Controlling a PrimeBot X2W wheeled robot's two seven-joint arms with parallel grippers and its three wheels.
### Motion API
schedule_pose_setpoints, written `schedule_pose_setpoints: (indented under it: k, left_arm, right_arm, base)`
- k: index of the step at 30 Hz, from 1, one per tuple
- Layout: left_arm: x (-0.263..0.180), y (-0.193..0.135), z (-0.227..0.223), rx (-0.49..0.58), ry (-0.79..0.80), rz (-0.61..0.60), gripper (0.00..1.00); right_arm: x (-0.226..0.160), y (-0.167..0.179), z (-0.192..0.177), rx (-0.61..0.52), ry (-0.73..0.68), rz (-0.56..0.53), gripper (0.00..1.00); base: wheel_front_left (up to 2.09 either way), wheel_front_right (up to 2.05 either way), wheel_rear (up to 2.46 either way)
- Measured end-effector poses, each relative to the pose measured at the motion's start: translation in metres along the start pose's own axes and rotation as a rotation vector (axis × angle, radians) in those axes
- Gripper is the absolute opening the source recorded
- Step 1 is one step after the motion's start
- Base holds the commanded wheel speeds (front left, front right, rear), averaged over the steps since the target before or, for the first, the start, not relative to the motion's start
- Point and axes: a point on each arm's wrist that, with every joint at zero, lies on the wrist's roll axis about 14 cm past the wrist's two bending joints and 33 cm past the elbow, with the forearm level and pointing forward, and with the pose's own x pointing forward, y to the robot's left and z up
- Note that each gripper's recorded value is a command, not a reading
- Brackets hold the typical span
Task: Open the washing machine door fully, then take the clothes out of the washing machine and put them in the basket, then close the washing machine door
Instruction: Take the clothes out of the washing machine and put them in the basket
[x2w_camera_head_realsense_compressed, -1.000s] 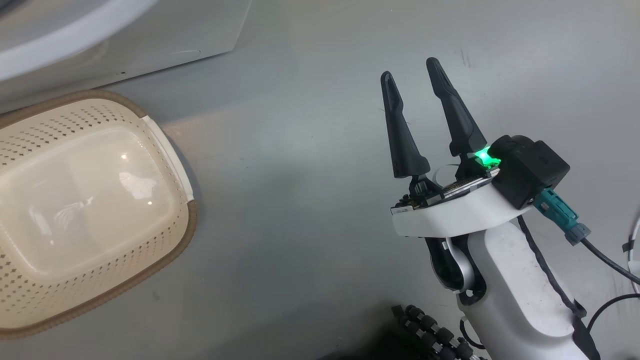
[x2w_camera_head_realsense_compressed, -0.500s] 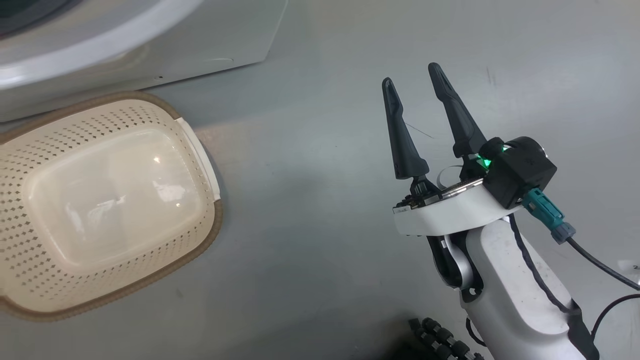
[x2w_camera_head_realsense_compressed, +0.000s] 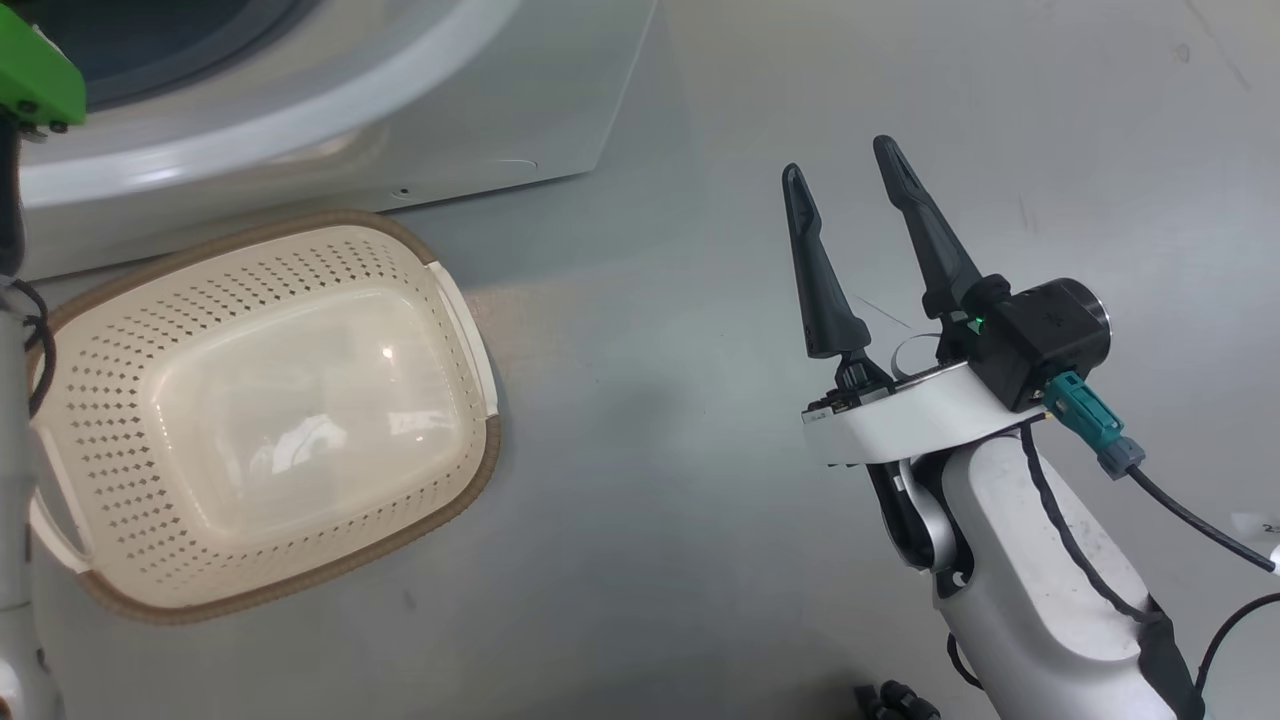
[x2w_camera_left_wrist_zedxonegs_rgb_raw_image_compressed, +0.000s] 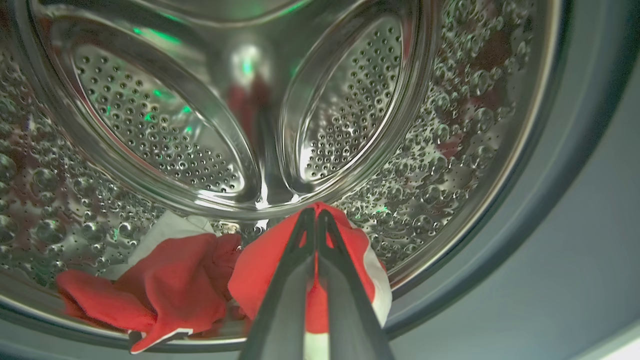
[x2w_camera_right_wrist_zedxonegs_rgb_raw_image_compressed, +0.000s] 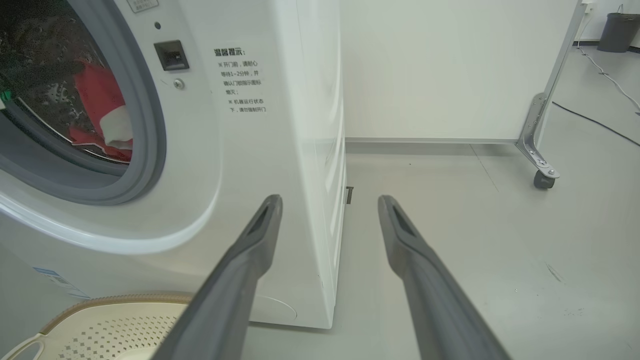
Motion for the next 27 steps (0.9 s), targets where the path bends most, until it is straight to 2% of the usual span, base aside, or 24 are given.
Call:
schedule_pose_setpoints:
  k: [14, 27]
  left_arm:
    - [-0.052, -0.024, 0.072, -0.003, -0.290, -0.006, 0.00]
    - [-0.122, -0.041, 0.147, -0.017, -0.540, 0.025, 0.00]
  right_arm:
    - [-0.014, 0.009, 0.020, -0.016, -0.036, 0.019, 1.00]
    - [-0.036, 0.019, 0.040, -0.010, -0.076, 0.032, 1.00]
  base:
    - [0.00, 0.00, 0.00]
    - [0.00, 0.00, 0.00]
